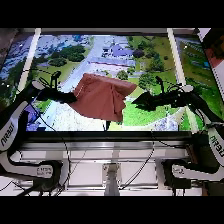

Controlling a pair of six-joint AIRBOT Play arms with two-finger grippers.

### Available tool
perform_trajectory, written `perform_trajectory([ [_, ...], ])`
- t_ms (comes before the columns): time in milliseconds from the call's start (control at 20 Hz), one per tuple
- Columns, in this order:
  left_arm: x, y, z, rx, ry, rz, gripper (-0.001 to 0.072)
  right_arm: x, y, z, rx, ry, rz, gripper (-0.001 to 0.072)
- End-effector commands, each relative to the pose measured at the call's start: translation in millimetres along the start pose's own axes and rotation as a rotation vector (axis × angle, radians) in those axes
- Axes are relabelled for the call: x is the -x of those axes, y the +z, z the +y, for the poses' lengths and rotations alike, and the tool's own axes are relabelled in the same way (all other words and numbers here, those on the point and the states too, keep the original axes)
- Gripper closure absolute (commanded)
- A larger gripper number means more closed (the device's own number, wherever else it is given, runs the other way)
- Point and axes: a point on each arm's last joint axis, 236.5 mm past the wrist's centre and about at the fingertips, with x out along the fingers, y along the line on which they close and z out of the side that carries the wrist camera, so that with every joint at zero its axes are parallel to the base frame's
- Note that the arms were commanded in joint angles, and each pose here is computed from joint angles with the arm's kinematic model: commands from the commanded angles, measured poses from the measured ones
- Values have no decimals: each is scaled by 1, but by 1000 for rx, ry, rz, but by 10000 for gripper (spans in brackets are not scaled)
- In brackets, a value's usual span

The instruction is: Fold the clothes and pants, and hang the long-sleeved shirts on hangers.

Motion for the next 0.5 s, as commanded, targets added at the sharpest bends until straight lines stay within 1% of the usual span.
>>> perform_trajectory([
  [0,0,-6,1,-17,2,27,360,0,-1,1,0,3,5,219],
  [50,0,-9,-2,-20,-5,39,384,0,-1,1,0,2,5,220],
  [100,0,-13,-4,-20,-16,55,504,0,-1,1,0,2,5,220],
  [150,0,-18,-8,-22,-31,78,687,0,-1,1,0,2,5,220],
  [250,2,-29,-15,-90,-67,123,694,0,-1,1,0,2,5,220],
  [350,5,-36,-21,-115,-92,153,695,0,-1,0,0,1,2,221],
  [400,9,-37,-24,-119,-97,154,696,0,0,1,-1,5,0,250],
  [450,15,-34,-27,-129,-97,143,696,0,1,4,-4,15,-5,321],
])
